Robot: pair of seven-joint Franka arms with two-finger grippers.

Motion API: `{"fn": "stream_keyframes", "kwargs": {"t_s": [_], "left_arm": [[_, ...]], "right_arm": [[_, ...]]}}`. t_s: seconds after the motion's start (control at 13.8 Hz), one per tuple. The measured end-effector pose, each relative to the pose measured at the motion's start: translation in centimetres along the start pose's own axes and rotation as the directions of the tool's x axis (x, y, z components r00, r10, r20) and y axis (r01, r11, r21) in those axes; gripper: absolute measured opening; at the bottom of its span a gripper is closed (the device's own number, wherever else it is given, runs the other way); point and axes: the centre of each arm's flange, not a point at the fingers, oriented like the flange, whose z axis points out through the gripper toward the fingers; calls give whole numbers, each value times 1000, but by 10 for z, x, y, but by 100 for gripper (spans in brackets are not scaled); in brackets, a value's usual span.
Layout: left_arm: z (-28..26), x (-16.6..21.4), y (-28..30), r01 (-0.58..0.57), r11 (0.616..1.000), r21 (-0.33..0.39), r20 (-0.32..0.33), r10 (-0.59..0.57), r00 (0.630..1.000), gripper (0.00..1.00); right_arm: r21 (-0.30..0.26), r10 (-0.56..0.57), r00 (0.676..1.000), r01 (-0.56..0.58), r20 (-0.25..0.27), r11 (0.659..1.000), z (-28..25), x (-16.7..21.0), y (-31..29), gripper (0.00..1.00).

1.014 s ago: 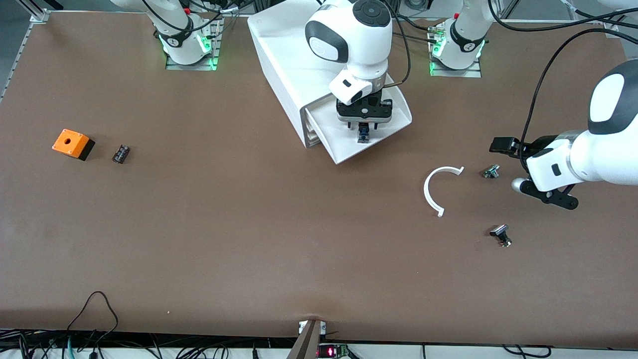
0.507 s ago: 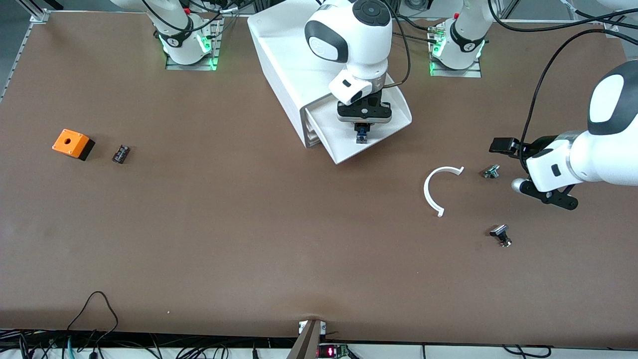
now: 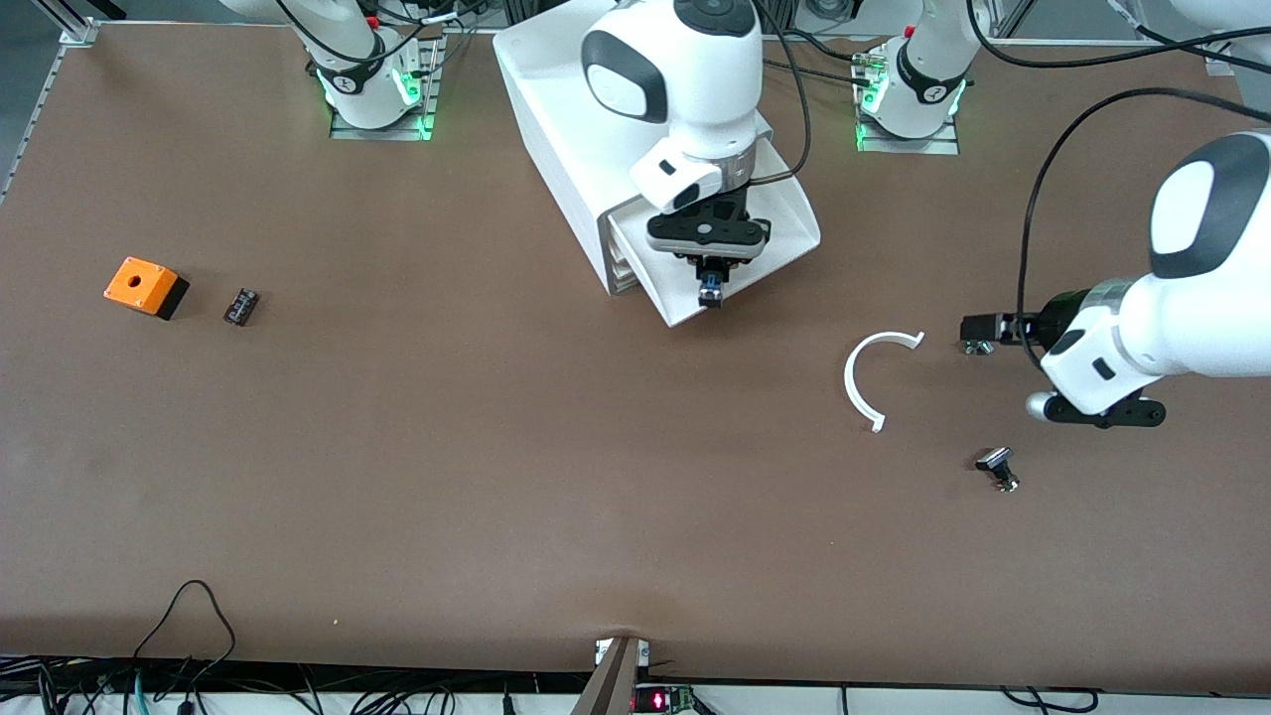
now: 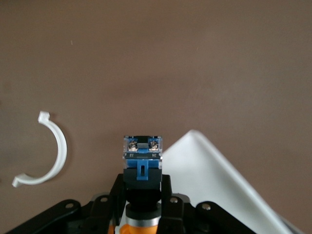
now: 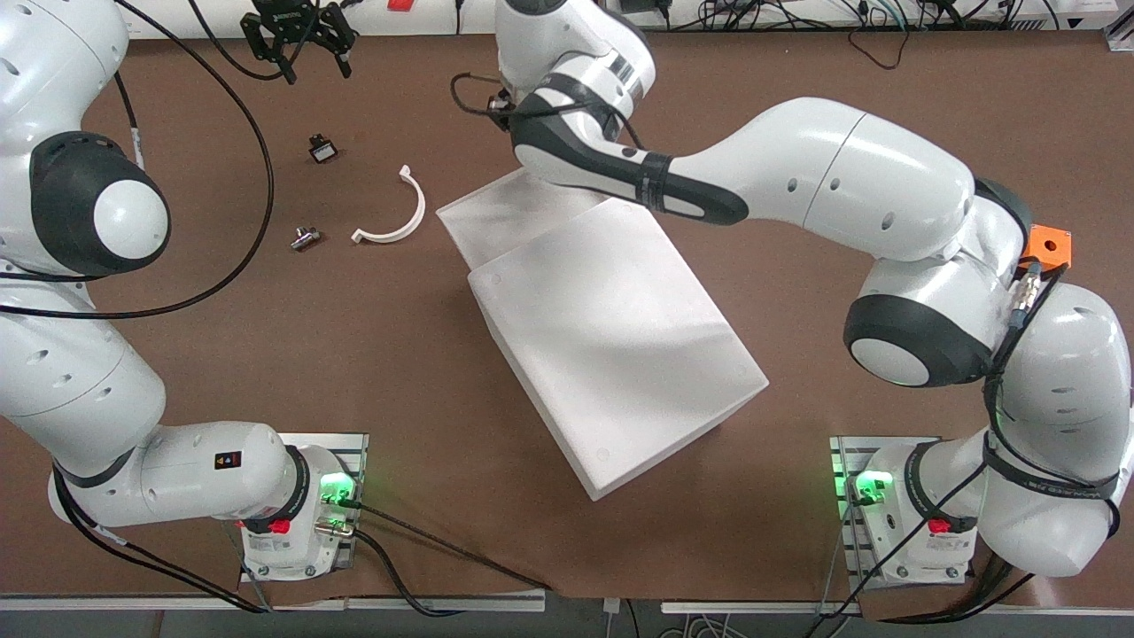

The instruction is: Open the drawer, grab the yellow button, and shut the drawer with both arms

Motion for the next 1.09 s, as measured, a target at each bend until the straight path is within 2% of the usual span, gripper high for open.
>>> {"fn": "stream_keyframes", "kwargs": {"t_s": [0.14,0.29,0.43,0.72,1.09], "left_arm": [[31,11,30,82,996,-26,-42,-83,996,99],[65,6,79,175,984,-42,-46,-177,983,96],[92,-9,125,232,973,-1,-50,-232,971,92],[139,-39,184,275,962,6,-106,-273,956,89],[164,-116,241,264,964,39,-106,-259,960,87]], "right_arm": [[12,32,999,-32,-3,999,-25,41,24,32],[-6,4,999,-4,32,1000,-38,80,57,32],[-12,-29,998,30,60,999,-44,120,92,32],[-52,-134,983,141,126,989,-36,176,157,32],[-102,-163,968,185,192,977,0,213,218,32]]}}
